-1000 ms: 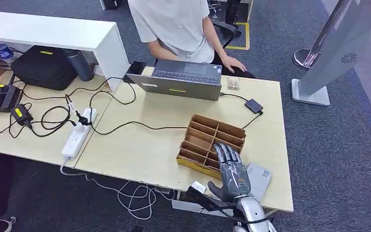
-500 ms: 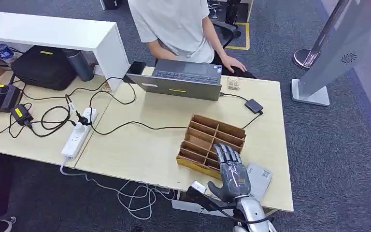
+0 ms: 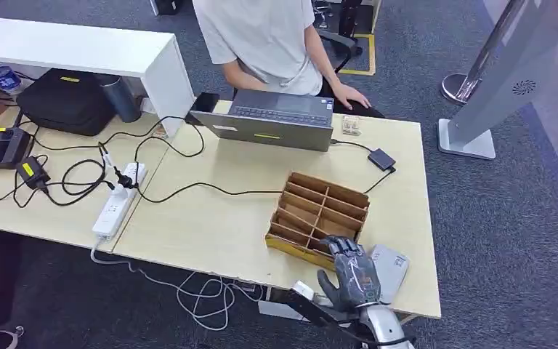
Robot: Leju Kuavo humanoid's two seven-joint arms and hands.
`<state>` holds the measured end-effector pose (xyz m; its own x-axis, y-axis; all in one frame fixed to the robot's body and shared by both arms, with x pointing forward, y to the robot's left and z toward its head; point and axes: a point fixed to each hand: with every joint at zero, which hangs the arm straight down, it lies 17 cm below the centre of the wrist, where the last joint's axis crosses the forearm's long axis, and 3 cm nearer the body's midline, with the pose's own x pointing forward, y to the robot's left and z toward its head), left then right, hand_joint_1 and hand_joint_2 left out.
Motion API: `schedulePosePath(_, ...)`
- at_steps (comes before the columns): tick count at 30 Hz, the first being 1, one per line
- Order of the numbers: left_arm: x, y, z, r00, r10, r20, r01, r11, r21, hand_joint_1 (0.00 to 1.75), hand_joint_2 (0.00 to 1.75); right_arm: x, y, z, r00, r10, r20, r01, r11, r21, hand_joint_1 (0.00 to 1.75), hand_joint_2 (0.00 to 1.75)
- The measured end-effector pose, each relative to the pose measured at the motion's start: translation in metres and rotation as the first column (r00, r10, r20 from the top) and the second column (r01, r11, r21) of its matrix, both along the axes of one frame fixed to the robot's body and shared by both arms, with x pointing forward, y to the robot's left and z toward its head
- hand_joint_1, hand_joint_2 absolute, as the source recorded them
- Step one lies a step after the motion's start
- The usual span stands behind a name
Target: Pass the card to the sensor for recognition and then transmit it.
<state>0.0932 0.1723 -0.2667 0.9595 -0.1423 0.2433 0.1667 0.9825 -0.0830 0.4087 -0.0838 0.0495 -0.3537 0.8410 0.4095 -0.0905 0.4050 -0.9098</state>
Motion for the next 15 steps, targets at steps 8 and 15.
schedulePosePath(8, -0.0001, 0.0002, 0.0000, 1.000, 0.010, -0.001, -0.010, 1.000, -0.002, 0.00, 1.75, 0.0014, 0.0007, 0.0039, 1.000, 0.005, -0.001, -0.005, 0.999, 0.032, 1.75, 1.75)
schedulePosePath(15, -0.0007, 0.0004, -0.0002, 1.000, 0.013, -0.003, -0.013, 1.000, -0.002, 0.00, 1.75, -0.0003, 0.0000, 0.0023, 1.000, 0.009, -0.013, -0.008, 0.998, 0.057, 1.75, 1.75)
